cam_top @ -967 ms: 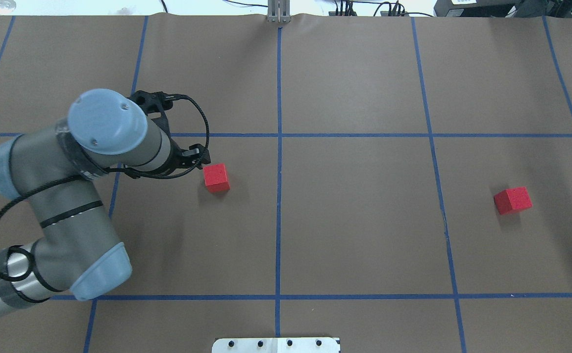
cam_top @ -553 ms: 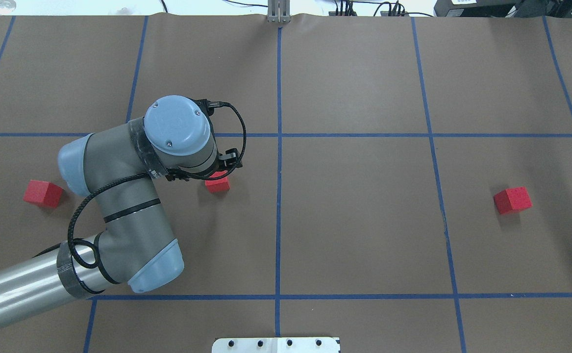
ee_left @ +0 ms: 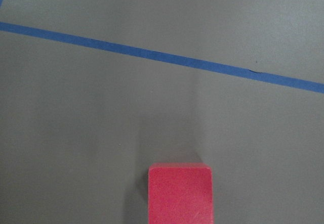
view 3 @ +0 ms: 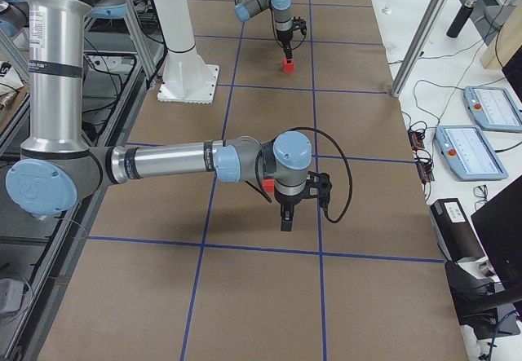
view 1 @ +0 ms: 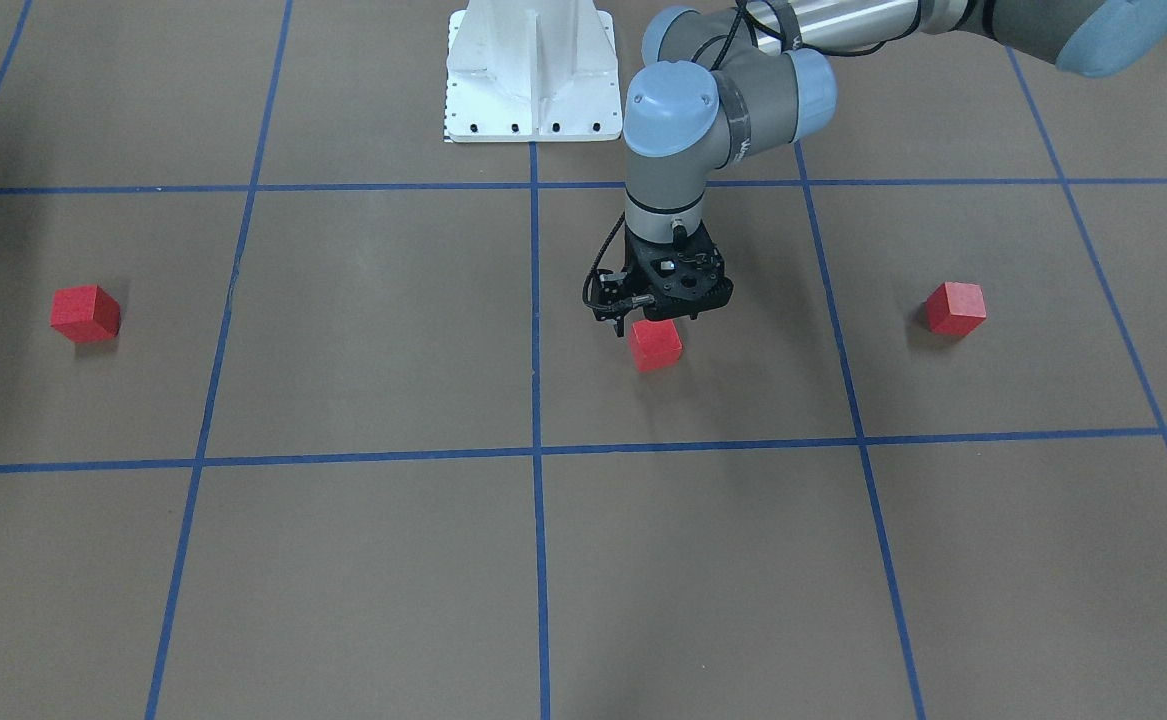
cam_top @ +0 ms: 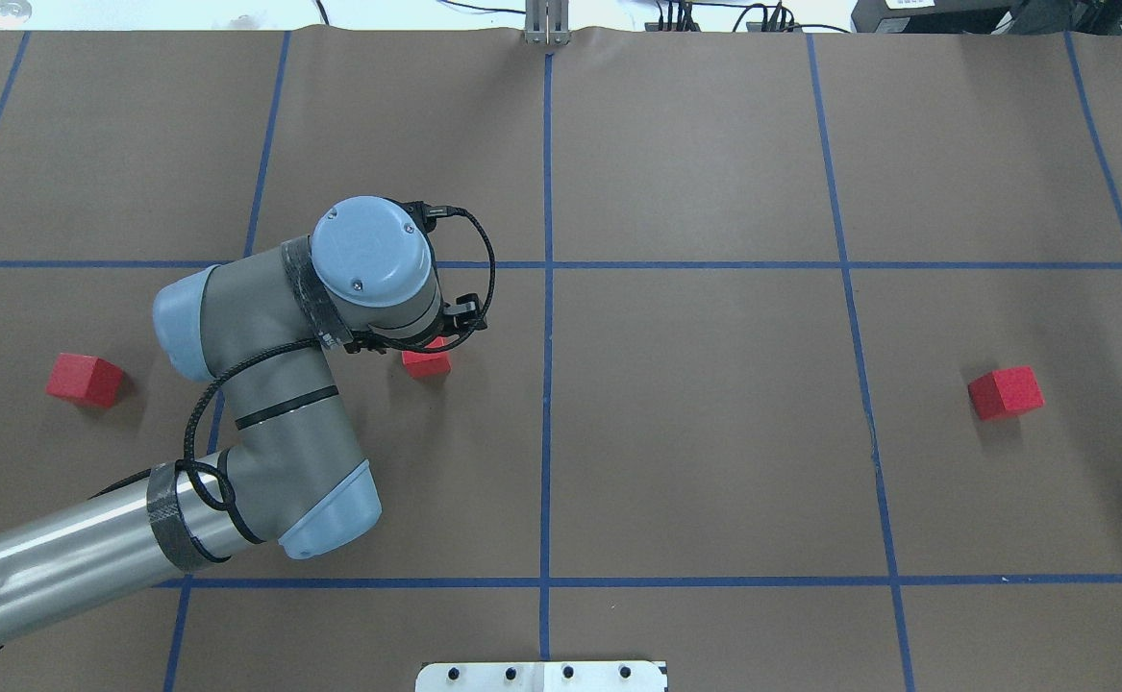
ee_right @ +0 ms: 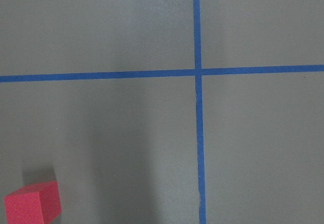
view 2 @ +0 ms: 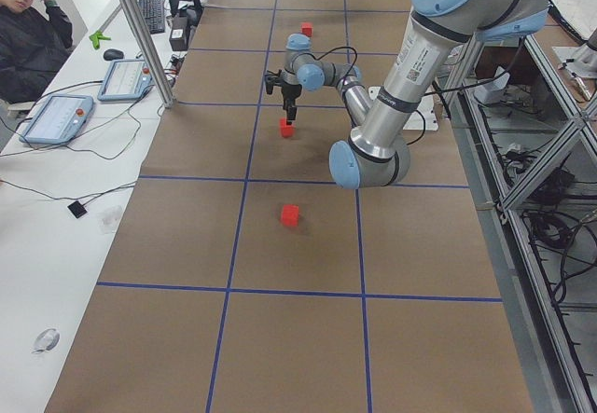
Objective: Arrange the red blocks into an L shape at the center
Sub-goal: 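Close the left gripper on the central red cube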
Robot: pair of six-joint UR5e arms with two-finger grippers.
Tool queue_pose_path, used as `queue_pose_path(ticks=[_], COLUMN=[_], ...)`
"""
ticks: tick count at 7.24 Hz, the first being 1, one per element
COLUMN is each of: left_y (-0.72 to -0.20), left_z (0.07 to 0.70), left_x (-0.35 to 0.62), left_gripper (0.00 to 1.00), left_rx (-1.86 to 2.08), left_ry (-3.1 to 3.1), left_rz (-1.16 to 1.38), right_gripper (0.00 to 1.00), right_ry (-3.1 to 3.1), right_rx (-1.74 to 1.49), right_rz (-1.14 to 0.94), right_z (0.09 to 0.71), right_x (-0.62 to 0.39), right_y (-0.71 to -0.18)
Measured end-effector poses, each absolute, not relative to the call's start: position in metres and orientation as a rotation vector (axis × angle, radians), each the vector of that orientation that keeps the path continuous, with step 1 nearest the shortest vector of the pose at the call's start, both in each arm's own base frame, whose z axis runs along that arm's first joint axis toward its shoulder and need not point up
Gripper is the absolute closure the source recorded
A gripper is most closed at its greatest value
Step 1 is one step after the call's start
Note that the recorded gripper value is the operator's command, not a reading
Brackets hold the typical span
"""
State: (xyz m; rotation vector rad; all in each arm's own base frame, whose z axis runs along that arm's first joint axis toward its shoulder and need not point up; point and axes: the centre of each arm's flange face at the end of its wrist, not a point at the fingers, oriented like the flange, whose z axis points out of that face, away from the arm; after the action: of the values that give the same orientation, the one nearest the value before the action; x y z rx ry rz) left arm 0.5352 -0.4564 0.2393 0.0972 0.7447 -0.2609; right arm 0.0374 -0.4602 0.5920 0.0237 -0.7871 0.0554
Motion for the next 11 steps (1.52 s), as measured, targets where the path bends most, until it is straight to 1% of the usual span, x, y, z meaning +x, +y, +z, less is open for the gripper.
queue_pose_path(ticks=[3, 5, 6, 7, 9, 11], left_y=[-0.464, -0.469, -0.470, -0.469, -0.467, -0.464], left_z=[0.253, 0.262, 0.263, 0.264, 0.260, 0.243], left_x=[0.545, 0.553, 0.554, 0.555, 0.551, 0.537], left_gripper=[0.01, 0.08, 0.15, 0.27, 1.00, 1.00], left_rx=[0.108, 0.114, 0.115, 0.114, 0.113, 0.118], left_ry=[0.741, 0.758, 0.764, 0.766, 0.775, 0.781], left_rz=[-0.263, -0.261, -0.259, -0.258, -0.256, -0.262], right_gripper=[0.01, 0.01, 0.01, 0.01, 0.01, 0.01], right_ry=[-0.787, -0.787, -0.787, -0.787, -0.786, -0.784], right_rx=[0.025, 0.026, 0.027, 0.028, 0.029, 0.029], right_rz=[0.055, 0.055, 0.054, 0.054, 0.054, 0.055], right_z=[0.592, 0.591, 0.590, 0.590, 0.590, 0.590], right_x=[0.038, 0.038, 0.038, 0.038, 0.038, 0.038], right_y=[-0.460, -0.461, -0.462, -0.462, -0.463, -0.463])
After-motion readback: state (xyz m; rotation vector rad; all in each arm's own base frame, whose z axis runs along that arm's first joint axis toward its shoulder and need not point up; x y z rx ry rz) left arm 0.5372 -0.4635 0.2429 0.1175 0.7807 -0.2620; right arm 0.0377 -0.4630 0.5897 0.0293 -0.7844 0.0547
